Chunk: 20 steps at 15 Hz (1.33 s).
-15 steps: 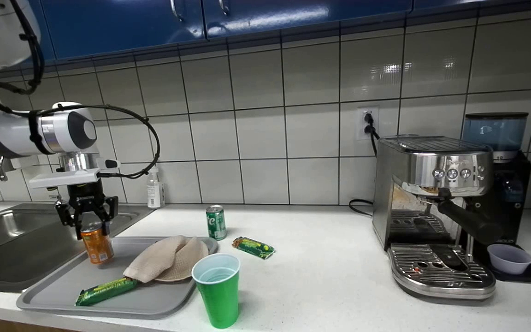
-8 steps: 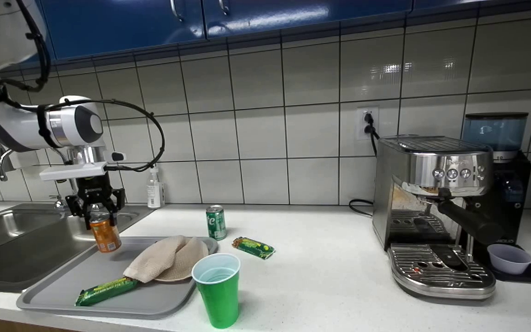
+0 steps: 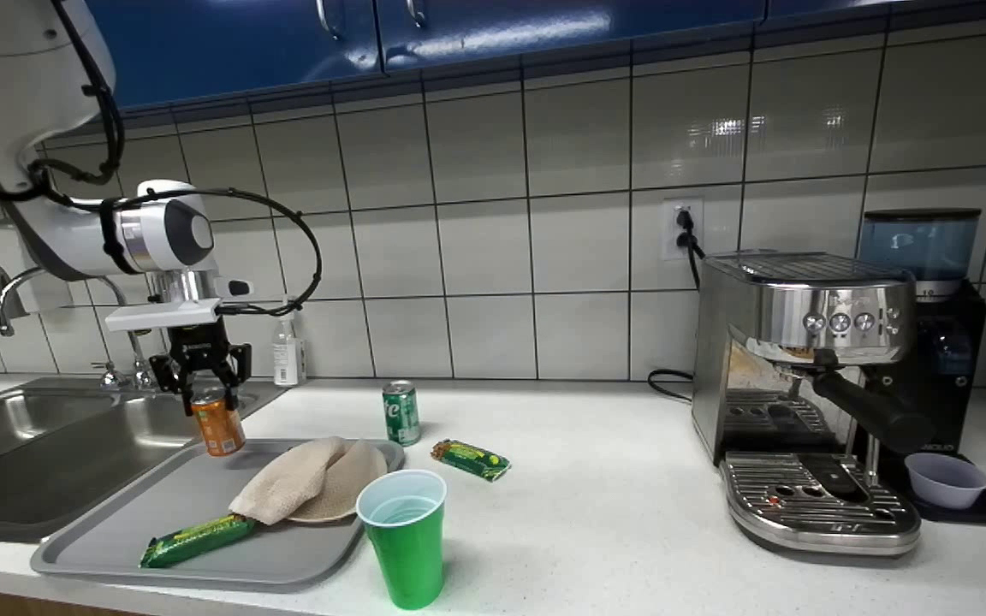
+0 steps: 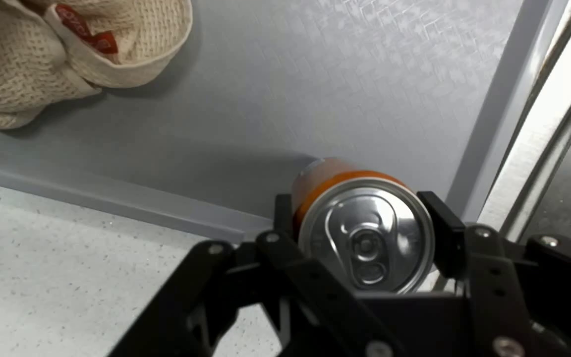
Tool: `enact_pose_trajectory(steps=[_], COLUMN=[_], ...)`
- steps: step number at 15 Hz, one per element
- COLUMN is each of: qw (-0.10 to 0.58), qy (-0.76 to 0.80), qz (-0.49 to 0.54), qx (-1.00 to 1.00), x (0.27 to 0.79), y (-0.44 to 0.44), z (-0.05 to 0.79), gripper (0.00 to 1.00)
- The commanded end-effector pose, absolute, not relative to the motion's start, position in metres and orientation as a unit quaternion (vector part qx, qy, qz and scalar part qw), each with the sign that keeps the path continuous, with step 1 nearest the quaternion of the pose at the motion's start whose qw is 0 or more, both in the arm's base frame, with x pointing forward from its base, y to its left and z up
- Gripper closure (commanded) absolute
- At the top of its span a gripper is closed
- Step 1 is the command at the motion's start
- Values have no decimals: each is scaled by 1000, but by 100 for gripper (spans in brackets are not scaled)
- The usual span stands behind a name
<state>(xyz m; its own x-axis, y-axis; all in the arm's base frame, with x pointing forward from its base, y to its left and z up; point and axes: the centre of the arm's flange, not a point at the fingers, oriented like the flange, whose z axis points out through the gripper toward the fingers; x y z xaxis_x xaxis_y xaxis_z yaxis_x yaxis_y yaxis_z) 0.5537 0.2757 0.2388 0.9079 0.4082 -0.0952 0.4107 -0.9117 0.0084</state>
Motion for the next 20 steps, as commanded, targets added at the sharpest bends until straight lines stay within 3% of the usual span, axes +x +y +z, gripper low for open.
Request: enact_pose_trajectory(steps=[1,20], qw=[12,0], qy=[202,183], qz=[-44,-33], qx=[978,982], x=[582,660], y=[278,260], z=[246,244], gripper=[62,62])
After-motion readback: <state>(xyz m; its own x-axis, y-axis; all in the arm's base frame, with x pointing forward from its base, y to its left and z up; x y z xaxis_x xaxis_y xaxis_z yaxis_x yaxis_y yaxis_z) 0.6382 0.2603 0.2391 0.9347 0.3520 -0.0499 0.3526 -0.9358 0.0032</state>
